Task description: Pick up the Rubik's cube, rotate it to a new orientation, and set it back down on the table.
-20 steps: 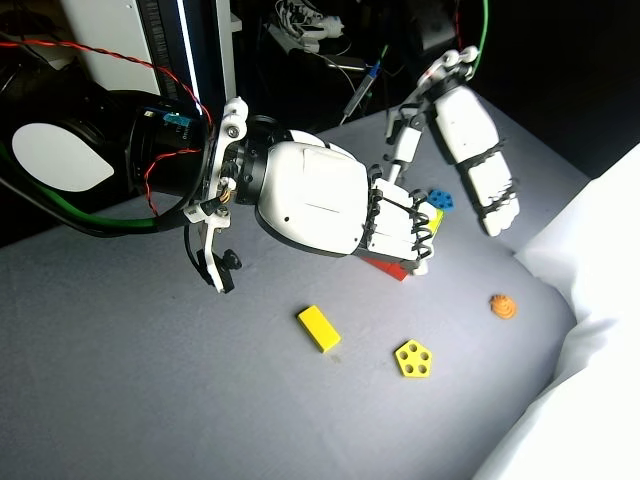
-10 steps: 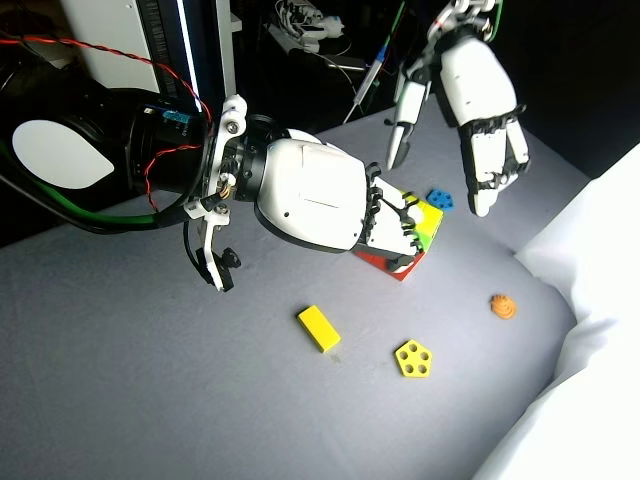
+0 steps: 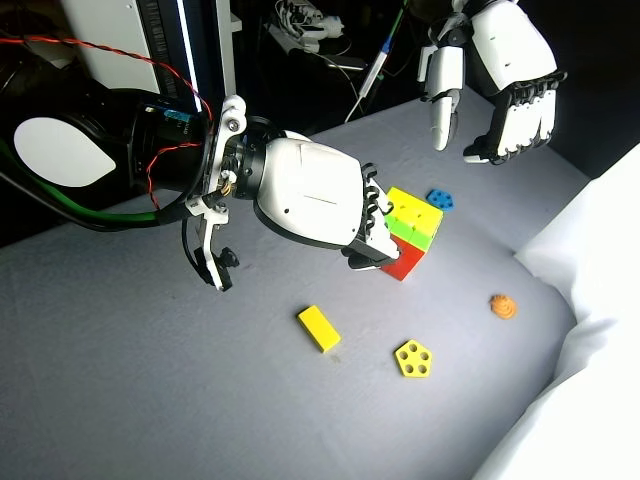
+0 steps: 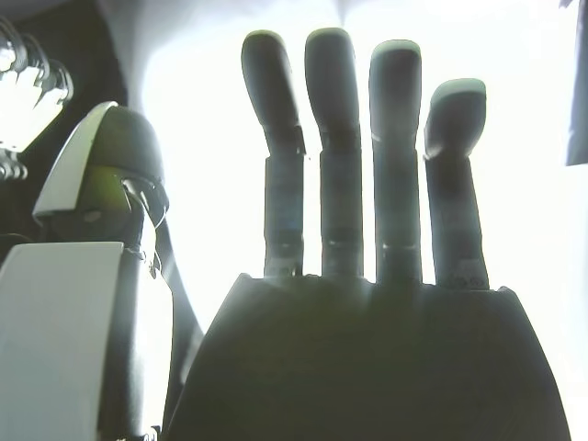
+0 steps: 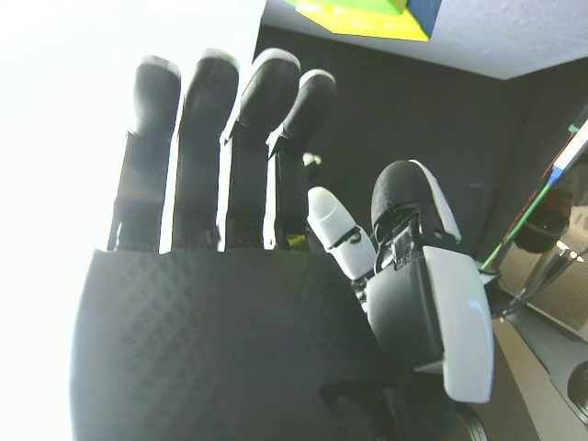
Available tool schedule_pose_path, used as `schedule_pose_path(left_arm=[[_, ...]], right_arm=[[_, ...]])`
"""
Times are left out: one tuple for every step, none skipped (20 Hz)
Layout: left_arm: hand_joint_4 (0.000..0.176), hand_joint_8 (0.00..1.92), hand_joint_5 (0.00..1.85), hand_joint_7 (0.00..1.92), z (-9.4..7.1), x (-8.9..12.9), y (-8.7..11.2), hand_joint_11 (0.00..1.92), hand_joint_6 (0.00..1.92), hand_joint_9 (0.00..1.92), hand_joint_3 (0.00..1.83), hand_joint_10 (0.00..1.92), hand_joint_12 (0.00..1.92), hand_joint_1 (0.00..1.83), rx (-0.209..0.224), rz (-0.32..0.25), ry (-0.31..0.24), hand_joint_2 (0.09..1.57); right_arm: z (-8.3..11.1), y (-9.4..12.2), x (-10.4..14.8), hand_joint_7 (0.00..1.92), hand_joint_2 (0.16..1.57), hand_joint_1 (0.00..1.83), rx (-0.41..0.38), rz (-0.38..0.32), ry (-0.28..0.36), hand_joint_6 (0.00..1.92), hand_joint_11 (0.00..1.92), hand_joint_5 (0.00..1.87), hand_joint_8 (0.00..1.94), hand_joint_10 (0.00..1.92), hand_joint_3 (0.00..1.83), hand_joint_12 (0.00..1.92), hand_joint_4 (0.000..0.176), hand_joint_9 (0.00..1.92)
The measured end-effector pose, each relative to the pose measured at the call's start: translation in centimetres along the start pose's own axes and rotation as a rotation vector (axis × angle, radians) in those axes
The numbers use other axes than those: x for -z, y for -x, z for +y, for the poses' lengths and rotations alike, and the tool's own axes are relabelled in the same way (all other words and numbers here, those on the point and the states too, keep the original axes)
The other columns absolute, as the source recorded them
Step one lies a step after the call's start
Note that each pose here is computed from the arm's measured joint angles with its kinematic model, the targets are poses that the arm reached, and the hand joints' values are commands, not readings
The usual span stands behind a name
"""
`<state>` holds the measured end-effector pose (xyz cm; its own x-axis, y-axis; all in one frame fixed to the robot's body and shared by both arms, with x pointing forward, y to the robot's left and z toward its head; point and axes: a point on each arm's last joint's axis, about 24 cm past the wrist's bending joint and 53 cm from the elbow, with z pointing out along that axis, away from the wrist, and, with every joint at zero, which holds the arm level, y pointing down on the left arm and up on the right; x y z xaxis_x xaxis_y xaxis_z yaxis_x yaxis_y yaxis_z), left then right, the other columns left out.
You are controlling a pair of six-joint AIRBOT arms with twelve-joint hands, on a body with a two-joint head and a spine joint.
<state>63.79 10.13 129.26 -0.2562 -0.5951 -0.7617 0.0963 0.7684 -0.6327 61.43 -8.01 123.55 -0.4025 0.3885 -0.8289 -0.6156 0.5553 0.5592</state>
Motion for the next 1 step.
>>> schedule_pose_path(left_arm=[[0.000,1.62,0.79,0.90,-0.17,0.02,0.21,0.69,1.17,0.84,0.01,1.81,1.92,0.18,0.001,-0.005,-0.004,1.35]], right_arm=[[-0.03,-0.18,0.06,0.74,1.32,0.10,0.003,0.003,0.002,1.49,0.50,0.58,1.60,1.87,0.00,1.92,0.000,0.63]])
